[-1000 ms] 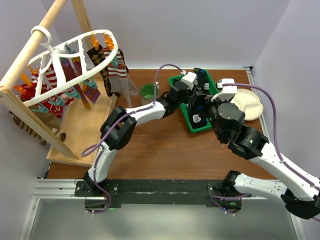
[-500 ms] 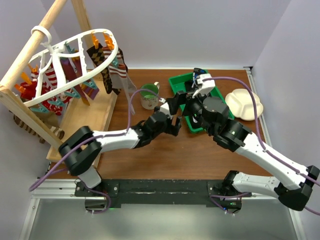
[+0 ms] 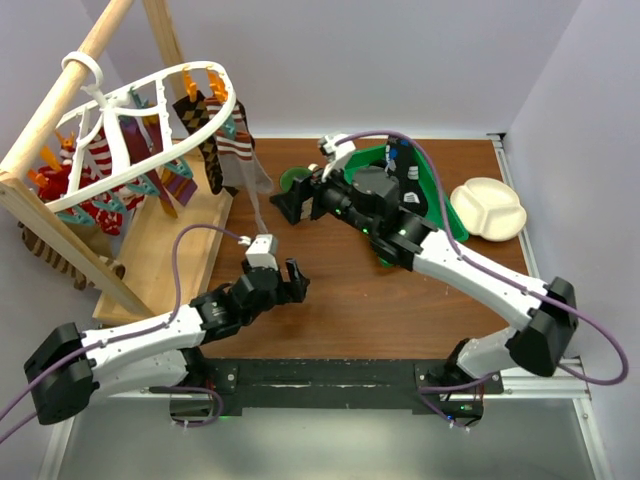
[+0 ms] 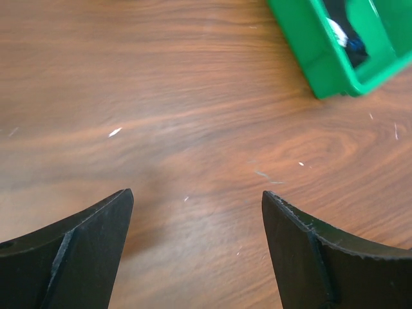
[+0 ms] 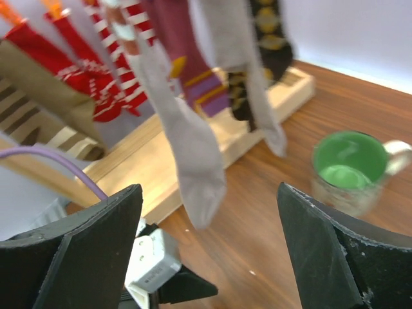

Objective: Remove the socks clipped to the hanger
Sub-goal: Remove the sock from the hanger.

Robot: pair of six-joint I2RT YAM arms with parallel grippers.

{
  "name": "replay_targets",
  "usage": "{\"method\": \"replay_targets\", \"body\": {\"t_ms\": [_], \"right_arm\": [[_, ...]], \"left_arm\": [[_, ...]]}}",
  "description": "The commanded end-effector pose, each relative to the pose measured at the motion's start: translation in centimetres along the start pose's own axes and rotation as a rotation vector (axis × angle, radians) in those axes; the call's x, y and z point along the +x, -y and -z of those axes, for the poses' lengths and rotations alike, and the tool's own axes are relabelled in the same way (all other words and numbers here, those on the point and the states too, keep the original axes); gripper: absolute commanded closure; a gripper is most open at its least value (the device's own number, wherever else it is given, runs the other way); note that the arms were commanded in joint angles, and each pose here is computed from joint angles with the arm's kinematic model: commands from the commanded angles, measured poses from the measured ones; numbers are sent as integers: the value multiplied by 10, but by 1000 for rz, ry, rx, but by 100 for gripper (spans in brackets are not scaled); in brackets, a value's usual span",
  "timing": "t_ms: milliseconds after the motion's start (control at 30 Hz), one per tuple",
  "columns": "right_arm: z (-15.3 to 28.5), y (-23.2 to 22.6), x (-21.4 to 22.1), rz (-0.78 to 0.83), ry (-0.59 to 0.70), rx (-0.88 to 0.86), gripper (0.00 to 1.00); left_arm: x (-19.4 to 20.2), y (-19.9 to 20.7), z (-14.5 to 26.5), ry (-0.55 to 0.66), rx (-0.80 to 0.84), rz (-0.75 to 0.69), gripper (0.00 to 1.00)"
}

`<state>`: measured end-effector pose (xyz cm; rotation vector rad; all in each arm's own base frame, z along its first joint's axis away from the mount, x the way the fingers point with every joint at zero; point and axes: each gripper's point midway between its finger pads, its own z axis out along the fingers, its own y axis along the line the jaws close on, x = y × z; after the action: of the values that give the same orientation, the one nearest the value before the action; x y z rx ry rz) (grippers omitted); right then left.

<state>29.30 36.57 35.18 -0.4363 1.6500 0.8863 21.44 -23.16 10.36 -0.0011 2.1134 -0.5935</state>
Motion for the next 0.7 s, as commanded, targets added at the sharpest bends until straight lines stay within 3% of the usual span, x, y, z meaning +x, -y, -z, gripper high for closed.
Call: {"method": "replay_targets", "body": {"t_ms": [0, 100, 667], "right_arm": [[-20, -45, -27, 45, 83, -238, 13], [-40, -48, -15, 44, 56, -256, 15], [-100, -43, 5, 71, 43, -248, 30]], "left_arm": [[-4, -43, 15, 36, -226, 122, 14], [-5, -58, 27, 36, -308, 148, 14], [-30, -81, 50, 131, -359, 172, 11]]}}
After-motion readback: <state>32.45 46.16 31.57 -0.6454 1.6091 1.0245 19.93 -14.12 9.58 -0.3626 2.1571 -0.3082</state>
